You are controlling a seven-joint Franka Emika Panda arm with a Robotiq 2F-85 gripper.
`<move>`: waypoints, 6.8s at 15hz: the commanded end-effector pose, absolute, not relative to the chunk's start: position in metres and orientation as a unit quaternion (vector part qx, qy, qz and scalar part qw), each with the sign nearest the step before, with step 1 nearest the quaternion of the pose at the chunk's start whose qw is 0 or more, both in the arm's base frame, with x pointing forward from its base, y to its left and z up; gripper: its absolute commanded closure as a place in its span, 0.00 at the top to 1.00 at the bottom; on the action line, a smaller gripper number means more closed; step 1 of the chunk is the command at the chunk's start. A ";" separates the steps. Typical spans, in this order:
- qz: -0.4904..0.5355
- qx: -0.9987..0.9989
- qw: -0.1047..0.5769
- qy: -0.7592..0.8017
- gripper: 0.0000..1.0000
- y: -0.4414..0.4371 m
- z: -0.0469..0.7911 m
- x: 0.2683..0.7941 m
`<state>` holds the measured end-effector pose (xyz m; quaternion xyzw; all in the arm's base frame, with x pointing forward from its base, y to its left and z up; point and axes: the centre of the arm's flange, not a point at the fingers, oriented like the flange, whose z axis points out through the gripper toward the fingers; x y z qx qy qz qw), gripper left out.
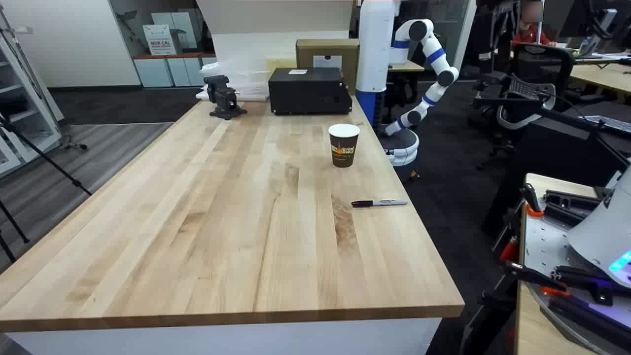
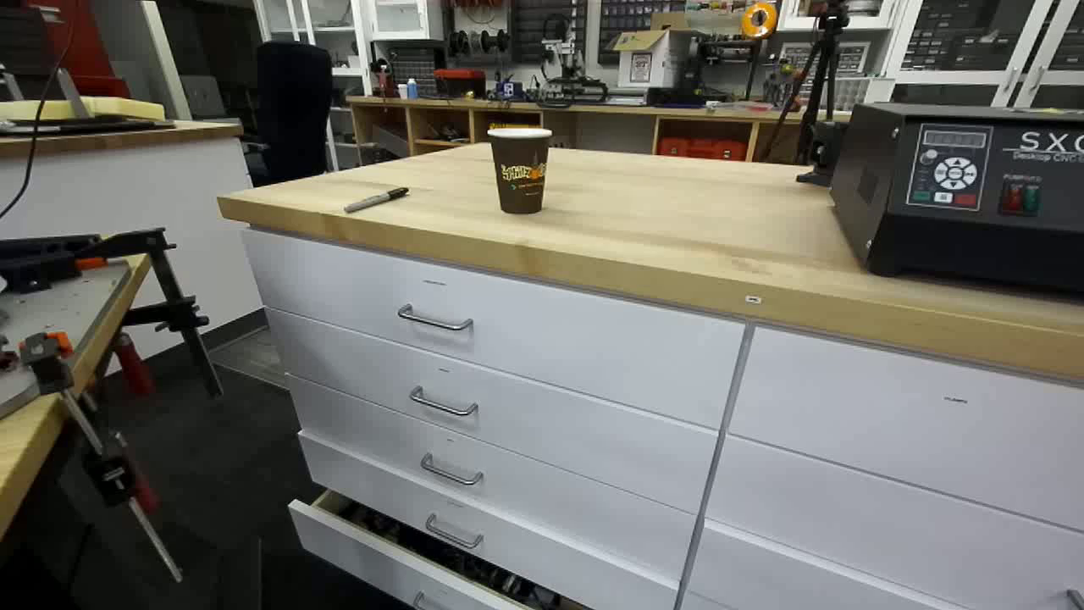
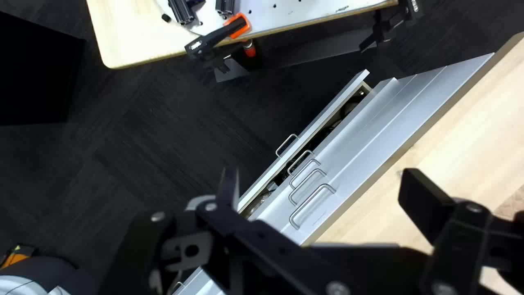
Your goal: Put the marker in the cup
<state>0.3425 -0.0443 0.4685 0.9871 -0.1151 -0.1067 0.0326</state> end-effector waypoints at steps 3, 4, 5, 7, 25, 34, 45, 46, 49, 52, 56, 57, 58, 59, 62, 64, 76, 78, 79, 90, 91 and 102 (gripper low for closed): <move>-0.107 0.987 0.033 -0.115 1.00 -0.044 0.468 0.343; -0.107 0.987 0.033 -0.115 1.00 -0.044 0.468 0.343; -0.107 0.987 0.033 -0.115 1.00 -0.044 0.468 0.343; -0.107 0.987 0.033 -0.115 1.00 -0.044 0.468 0.343; -0.058 0.975 -0.097 0.190 1.00 0.031 0.382 0.432; -0.055 0.962 -0.059 0.260 1.00 0.060 0.316 0.450; -0.062 0.947 -0.025 0.314 1.00 0.111 0.250 0.457; -0.067 0.945 -0.022 0.318 1.00 0.111 0.247 0.459; -0.076 0.942 -0.014 0.327 1.00 0.116 0.237 0.461; -0.080 0.939 -0.009 0.334 1.00 0.121 0.227 0.463; -0.082 0.938 -0.005 0.338 1.00 0.127 0.214 0.468; -0.084 0.938 -0.003 0.337 1.00 0.128 0.212 0.470; -0.085 0.937 -0.001 0.338 1.00 0.128 0.208 0.471; -0.088 0.937 -0.001 0.338 0.92 0.129 0.206 0.472; -0.094 0.936 0.002 0.338 0.59 0.129 0.198 0.475; -0.099 0.936 0.001 0.338 0.47 0.130 0.194 0.476; -0.131 0.931 0.015 0.341 0.06 0.138 0.203 0.470; -0.153 0.926 0.024 0.344 0.06 0.139 0.212 0.465; -0.162 0.924 0.029 0.344 0.06 0.139 0.215 0.465; -0.146 0.938 0.082 0.303 0.06 0.115 0.277 0.487; -0.140 0.942 0.085 0.294 0.06 0.110 0.282 0.491; -0.067 0.971 0.098 0.206 0.06 0.074 0.342 0.547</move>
